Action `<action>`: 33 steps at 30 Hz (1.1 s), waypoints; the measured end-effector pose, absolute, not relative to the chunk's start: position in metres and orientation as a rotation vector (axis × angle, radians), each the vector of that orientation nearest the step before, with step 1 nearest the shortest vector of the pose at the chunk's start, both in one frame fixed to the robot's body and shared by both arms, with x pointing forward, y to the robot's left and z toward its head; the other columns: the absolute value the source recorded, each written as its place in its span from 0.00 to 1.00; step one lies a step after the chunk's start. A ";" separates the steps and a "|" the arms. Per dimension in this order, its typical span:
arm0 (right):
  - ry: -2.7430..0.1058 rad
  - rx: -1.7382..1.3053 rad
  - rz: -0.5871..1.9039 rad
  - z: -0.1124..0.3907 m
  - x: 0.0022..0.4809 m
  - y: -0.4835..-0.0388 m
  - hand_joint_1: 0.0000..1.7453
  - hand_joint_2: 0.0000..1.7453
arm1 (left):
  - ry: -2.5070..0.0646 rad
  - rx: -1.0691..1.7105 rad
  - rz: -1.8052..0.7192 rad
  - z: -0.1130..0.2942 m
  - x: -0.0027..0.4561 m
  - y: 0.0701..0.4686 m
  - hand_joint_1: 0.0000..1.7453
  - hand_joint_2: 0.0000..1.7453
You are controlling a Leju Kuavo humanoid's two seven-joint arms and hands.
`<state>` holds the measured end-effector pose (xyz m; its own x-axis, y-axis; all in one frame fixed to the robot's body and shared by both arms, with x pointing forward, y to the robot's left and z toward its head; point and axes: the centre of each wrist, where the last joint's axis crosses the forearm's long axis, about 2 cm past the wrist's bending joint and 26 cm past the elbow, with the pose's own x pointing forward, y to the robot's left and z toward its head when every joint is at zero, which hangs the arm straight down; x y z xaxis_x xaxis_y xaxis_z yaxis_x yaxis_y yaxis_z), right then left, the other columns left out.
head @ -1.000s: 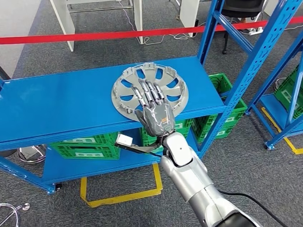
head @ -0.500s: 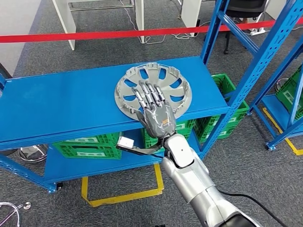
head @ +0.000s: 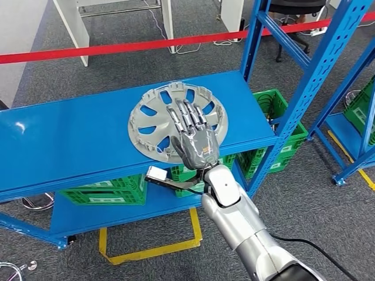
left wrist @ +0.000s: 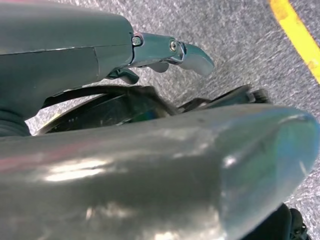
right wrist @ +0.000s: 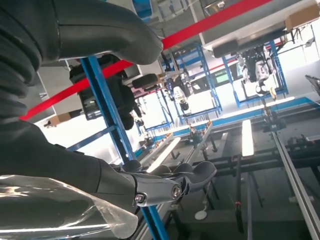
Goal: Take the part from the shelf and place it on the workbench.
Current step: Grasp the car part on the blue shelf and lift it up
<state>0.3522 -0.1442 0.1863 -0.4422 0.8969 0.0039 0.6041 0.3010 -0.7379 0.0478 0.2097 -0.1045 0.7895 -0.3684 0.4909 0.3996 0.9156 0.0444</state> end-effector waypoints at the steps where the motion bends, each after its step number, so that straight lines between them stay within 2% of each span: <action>1: -2.157 -1.339 0.947 0.186 0.352 -0.144 0.00 1.00 | -0.515 -0.062 -0.414 -0.105 0.047 0.210 0.00 0.00; 33: -2.162 -1.342 0.937 0.188 0.354 -0.147 0.00 1.00 | -0.515 -0.061 -0.424 -0.104 0.049 0.208 0.00 0.00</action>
<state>0.3537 -0.1475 0.1879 -0.4417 0.8971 0.0057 0.6091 0.3046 -0.7322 0.0486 0.2081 -0.1041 0.7858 -0.3781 0.4894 0.4085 0.9115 0.0484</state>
